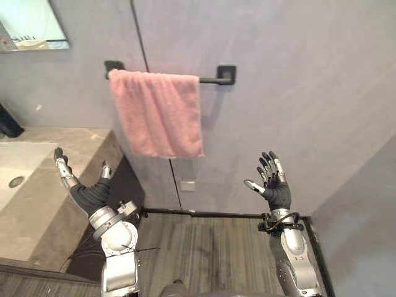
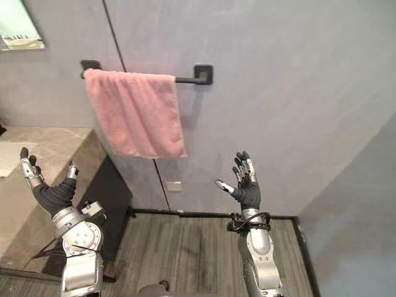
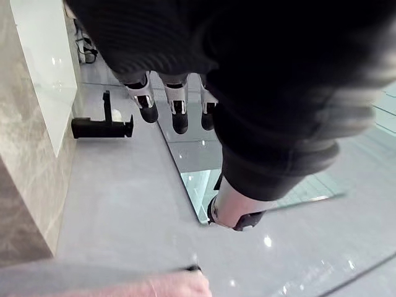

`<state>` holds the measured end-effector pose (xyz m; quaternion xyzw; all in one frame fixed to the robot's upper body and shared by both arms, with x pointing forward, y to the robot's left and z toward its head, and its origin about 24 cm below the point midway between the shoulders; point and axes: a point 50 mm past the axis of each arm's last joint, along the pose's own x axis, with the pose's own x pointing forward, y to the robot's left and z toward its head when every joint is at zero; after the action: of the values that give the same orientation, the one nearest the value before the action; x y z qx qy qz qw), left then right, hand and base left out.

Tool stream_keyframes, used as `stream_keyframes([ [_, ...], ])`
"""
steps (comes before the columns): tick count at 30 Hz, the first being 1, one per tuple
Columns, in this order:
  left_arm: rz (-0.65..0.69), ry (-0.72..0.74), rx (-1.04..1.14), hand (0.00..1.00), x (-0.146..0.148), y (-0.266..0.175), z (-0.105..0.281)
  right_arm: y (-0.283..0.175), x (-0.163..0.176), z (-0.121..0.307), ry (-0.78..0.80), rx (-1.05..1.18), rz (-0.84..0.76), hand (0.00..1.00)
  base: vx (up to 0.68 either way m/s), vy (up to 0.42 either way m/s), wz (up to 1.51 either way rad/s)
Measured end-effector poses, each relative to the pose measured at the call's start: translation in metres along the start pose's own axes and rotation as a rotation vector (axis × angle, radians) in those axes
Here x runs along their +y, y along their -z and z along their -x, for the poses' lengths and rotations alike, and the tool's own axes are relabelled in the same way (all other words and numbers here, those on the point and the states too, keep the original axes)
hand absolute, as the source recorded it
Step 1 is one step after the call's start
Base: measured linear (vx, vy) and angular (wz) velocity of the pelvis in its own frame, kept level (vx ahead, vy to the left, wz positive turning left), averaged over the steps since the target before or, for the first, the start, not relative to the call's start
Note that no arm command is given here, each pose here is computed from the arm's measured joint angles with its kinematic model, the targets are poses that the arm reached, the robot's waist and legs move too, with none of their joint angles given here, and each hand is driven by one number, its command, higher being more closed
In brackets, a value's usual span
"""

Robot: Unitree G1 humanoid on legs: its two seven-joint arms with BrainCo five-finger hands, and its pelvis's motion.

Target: Organize washtable

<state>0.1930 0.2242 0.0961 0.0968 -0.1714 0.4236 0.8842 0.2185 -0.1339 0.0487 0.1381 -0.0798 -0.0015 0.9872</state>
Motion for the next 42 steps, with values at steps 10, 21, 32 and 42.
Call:
stream_keyframes([
  [10,0.027,-0.023,-0.041,0.00,0.006,-0.014,-0.002,-0.006,0.036,-0.004,-0.141,-0.030,0.019,0.00,0.05,0.173,-0.38],
  [21,0.045,0.055,0.083,0.00,0.007,0.009,-0.005,0.013,0.049,-0.007,-0.164,0.062,0.023,0.00,0.04,0.037,-0.41],
  [32,0.026,0.005,0.186,0.00,0.014,0.025,-0.003,0.017,0.052,0.000,-0.218,0.088,0.043,0.00,0.03,-0.125,0.29],
  [42,0.057,-0.029,0.158,0.00,0.008,0.018,-0.013,0.015,0.055,0.000,-0.246,0.082,0.040,0.00,-0.01,0.041,-0.02],
])
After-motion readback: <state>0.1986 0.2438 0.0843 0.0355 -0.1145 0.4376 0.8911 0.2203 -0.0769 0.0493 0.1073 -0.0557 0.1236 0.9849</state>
